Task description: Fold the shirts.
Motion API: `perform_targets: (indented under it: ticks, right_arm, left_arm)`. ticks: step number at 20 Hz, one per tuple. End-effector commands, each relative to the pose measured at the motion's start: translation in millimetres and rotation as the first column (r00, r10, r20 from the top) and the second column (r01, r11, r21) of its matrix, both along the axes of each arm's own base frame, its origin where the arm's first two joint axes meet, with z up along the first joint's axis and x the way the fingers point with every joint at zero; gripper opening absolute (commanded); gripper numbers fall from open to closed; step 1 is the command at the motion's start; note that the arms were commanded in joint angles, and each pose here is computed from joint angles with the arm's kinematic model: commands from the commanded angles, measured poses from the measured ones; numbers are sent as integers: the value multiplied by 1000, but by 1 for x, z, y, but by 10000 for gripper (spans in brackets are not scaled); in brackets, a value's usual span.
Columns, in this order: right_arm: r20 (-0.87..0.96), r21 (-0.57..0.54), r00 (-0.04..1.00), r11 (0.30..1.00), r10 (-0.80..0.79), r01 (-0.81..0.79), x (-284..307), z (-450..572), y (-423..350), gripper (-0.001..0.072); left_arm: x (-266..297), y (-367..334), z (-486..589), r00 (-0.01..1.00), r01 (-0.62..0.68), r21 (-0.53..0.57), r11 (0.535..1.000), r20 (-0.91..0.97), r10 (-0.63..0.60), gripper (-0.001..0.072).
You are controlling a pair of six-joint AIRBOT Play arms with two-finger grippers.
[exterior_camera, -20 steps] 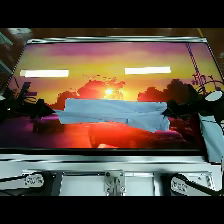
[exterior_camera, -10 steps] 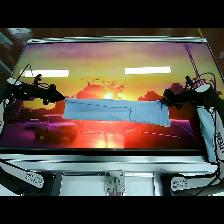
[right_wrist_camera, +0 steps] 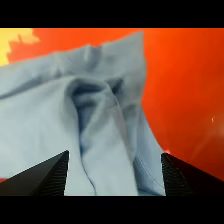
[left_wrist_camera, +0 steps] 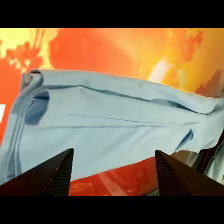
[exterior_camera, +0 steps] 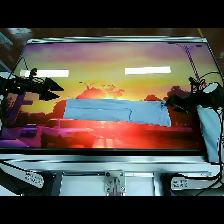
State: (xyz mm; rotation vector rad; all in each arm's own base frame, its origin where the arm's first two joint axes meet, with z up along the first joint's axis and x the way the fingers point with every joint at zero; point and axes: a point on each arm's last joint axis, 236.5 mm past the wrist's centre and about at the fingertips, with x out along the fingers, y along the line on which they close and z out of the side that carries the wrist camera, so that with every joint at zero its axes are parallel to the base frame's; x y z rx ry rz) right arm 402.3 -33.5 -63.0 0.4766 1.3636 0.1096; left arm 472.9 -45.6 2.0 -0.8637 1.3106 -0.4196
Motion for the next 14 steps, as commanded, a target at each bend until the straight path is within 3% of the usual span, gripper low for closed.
perform_targets:
  ticks: [1, 5, 10, 11, 13, 14]
  right_arm:
    - [-135, 62, 990, 998, 41, -33, -35, -15, -1, 696]
    - [-147, 226, 989, 974, 16, 18, -21, -39, 28, 695]
    - [-222, 338, 975, 935, -32, 108, -17, -69, 47, 693]
    - [-245, 342, 969, 931, -41, 125, -20, -72, 48, 631]
    - [-260, 346, 964, 928, -49, 140, -21, -72, 49, 159]
    - [-258, 354, 965, 926, -42, 135, -21, -68, 51, 65]
  left_arm:
    - [-9, -4, 41, 998, 34, 11, 999, 61, -34, 583]
    - [-16, -10, 79, 989, 47, 38, 998, 141, -52, 582]
    - [-23, -23, 103, 979, 68, 53, 996, 190, -77, 581]
    - [-24, -30, 104, 977, 82, 55, 995, 194, -91, 581]
    - [-24, -45, 103, 972, 109, 58, 992, 202, -119, 582]
    - [-20, -54, 103, 968, 112, 63, 992, 217, -123, 581]
